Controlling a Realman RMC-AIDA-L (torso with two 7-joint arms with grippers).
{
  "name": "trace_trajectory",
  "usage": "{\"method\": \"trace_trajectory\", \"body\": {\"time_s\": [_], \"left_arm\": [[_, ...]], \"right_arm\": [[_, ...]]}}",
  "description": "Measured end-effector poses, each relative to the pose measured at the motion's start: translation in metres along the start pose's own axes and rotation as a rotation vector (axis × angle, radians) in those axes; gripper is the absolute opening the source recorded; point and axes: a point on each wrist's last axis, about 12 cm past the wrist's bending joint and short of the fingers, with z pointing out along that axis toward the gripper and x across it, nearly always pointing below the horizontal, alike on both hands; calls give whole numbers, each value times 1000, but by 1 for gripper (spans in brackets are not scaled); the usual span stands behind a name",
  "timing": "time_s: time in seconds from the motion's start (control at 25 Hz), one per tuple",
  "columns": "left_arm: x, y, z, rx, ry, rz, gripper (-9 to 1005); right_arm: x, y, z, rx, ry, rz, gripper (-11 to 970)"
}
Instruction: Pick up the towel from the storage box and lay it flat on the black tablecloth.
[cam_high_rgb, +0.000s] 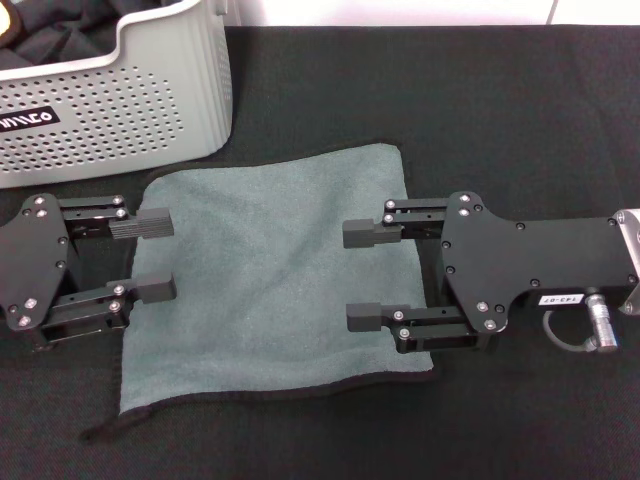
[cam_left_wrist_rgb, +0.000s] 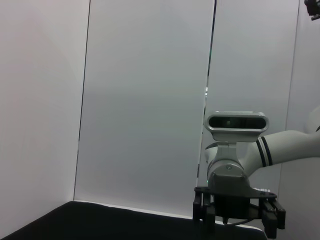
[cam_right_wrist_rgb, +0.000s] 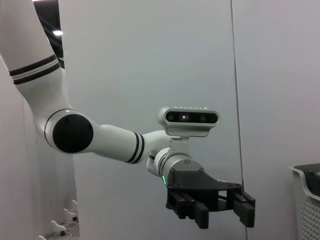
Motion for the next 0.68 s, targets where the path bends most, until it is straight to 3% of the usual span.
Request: {"method": "trace_trajectory", "body": {"time_s": [0.68], "left_arm": [[2, 1, 1, 0, -6, -9, 530]], "right_arm": [[4, -1, -4, 16, 2, -2, 635]]}}
